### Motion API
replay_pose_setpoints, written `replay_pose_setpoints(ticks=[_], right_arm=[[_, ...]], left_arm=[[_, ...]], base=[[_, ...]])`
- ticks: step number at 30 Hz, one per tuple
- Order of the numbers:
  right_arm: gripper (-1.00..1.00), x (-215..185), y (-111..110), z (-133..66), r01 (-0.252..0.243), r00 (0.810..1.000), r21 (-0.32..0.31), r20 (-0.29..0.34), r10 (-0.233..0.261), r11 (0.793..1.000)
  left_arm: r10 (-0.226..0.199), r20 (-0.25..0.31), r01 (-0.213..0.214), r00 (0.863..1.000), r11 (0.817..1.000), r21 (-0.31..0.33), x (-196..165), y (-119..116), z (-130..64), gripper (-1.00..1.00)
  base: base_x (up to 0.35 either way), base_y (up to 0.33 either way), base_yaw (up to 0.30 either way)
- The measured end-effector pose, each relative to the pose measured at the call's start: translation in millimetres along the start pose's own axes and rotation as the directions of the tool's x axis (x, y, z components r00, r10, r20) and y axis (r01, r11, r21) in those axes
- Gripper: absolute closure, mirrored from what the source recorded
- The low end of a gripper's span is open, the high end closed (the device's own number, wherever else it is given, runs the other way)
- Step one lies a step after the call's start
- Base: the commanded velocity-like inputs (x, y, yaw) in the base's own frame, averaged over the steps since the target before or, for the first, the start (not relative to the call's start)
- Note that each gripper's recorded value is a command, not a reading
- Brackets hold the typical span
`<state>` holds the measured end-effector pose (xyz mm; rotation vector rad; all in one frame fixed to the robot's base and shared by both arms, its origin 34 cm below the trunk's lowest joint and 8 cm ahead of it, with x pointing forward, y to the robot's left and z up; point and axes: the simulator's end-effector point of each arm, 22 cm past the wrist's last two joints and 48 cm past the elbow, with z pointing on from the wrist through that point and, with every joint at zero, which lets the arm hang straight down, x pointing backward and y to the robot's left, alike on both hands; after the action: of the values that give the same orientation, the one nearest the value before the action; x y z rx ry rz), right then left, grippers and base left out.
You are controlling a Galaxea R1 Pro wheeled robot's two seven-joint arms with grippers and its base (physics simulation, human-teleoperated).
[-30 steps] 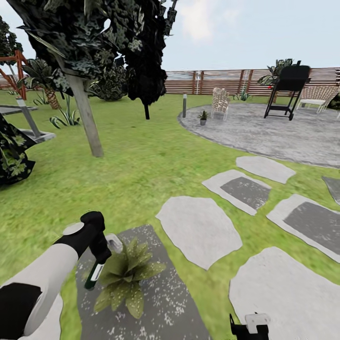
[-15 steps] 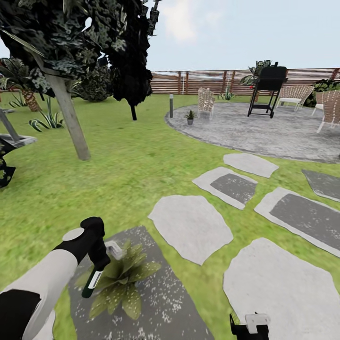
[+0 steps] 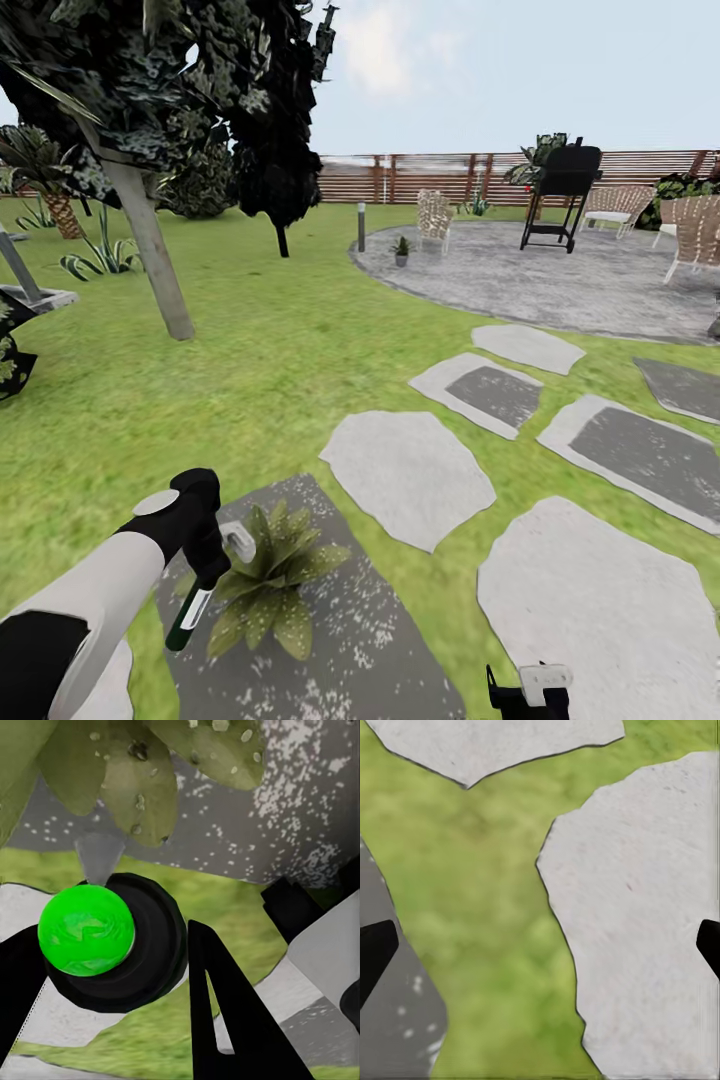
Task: Pick up the pesticide atomizer in the garden and spray insectifuge to fully cover both potted plants in the garden.
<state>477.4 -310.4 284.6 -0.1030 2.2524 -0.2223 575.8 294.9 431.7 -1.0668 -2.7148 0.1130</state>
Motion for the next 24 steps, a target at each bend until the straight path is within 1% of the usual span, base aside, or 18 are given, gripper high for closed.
replay_pose_setpoints(ticks=[7, 10, 17, 24], right_arm=[[-1.00, 0.0, 0.0, 0.0, 0.000, 1.000, 0.000, 0.000, 0.000, 1.000], [-1.00, 0.0, 0.0, -0.1, 0.000, 1.000, 0.000, 0.000, 0.000, 1.000], [-1.00, 0.0, 0.1, 0.0, 0.000, 1.000, 0.000, 0.000, 0.000, 1.000], [-1.00, 0.0, 0.2, 0.0, 0.000, 1.000, -0.001, 0.000, 0.000, 1.000]], left_arm=[[0.000, -0.002, 0.000, 1.000, 1.000, -0.003, 0.6, 0.5, 0.1, 1.00], [-0.002, -0.001, 0.002, 1.000, 1.000, -0.002, 0.3, 0.7, -0.8, 1.00], [-0.001, 0.000, 0.001, 1.000, 1.000, -0.002, 0.4, 0.9, -0.4, 1.00], [-0.001, 0.000, 0.001, 1.000, 1.000, -0.001, 0.6, 0.7, 0.0, 1.00]], base=[[0.025, 0.013, -0.270], [0.159, 0.104, -0.058], [0.018, 0.012, -0.009], [-0.004, 0.034, -0.181]])
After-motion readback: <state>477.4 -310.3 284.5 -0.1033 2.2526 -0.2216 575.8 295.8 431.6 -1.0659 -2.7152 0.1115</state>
